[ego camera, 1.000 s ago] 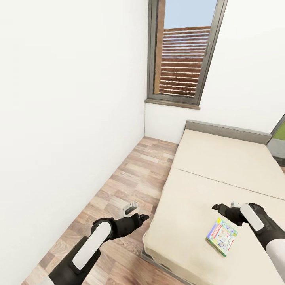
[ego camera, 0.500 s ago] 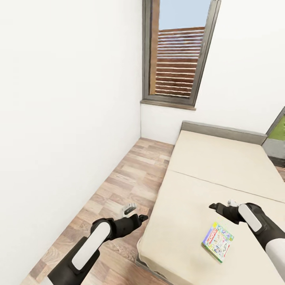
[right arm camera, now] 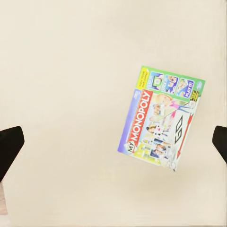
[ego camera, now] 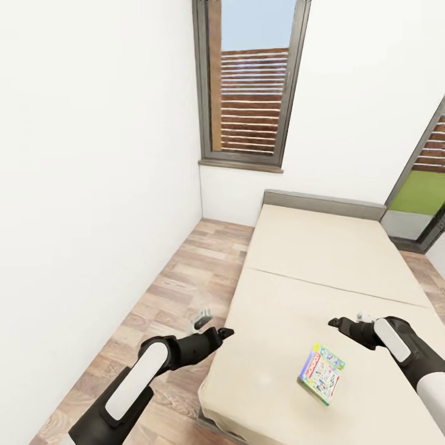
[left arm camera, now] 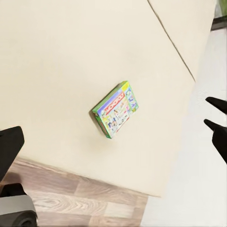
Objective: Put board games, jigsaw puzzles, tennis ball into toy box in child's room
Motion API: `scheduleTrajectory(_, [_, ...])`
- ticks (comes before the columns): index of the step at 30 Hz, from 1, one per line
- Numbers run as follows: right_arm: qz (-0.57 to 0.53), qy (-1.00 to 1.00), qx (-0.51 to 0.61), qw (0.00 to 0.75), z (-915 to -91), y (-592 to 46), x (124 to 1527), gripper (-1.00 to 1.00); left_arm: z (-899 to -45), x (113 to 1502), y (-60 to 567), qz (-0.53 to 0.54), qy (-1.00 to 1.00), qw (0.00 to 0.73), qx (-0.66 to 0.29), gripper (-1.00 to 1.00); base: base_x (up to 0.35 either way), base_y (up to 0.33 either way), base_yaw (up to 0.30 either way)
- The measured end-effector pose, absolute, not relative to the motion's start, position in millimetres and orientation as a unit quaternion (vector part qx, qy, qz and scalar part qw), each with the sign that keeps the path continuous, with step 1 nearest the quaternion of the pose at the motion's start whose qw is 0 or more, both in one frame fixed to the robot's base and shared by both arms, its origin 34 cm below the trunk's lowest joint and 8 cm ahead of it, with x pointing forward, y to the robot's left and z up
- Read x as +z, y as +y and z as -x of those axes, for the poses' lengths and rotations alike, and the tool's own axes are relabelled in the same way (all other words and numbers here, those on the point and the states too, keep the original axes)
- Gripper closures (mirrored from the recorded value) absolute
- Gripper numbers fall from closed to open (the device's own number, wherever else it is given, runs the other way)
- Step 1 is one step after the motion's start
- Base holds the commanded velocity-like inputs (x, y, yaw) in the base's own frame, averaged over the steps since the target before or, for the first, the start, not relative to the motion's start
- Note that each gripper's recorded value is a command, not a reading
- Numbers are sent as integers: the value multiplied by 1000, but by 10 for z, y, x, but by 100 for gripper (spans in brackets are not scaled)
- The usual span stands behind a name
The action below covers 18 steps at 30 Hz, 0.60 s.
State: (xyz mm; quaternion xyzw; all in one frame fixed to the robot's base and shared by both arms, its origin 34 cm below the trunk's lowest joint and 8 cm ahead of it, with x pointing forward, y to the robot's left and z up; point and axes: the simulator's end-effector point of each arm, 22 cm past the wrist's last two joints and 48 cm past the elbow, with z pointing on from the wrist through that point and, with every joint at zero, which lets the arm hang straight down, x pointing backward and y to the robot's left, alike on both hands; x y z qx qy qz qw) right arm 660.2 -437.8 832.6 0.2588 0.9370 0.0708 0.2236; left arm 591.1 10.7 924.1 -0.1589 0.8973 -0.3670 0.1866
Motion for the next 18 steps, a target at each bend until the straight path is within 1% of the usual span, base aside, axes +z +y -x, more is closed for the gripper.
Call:
scheduleTrajectory(5, [-258, 938, 73, 222, -6597, -4349, 8335, -100, -5916, 9350, 112, 157, 893, 191, -376, -100, 8, -6, -226])
scheduleTrajectory(9, [-256, 939, 75, 218, -6585, -4321, 8336, -100, -5920, 9425, 158, 149, 892, 199, -378, -100, 4, -3, -153])
scheduleTrajectory(11, [-255, 940, 77, 214, -6569, -4301, 8330, -100, -5886, 9501, 165, 134, 892, 202, -382, -100, 1, -1, -27])
scheduleTrajectory(18, [-255, 940, 79, 213, -6566, -4297, 8331, -100, -5865, 9516, 153, 130, 892, 205, -381, -100, 0, 0, -16])
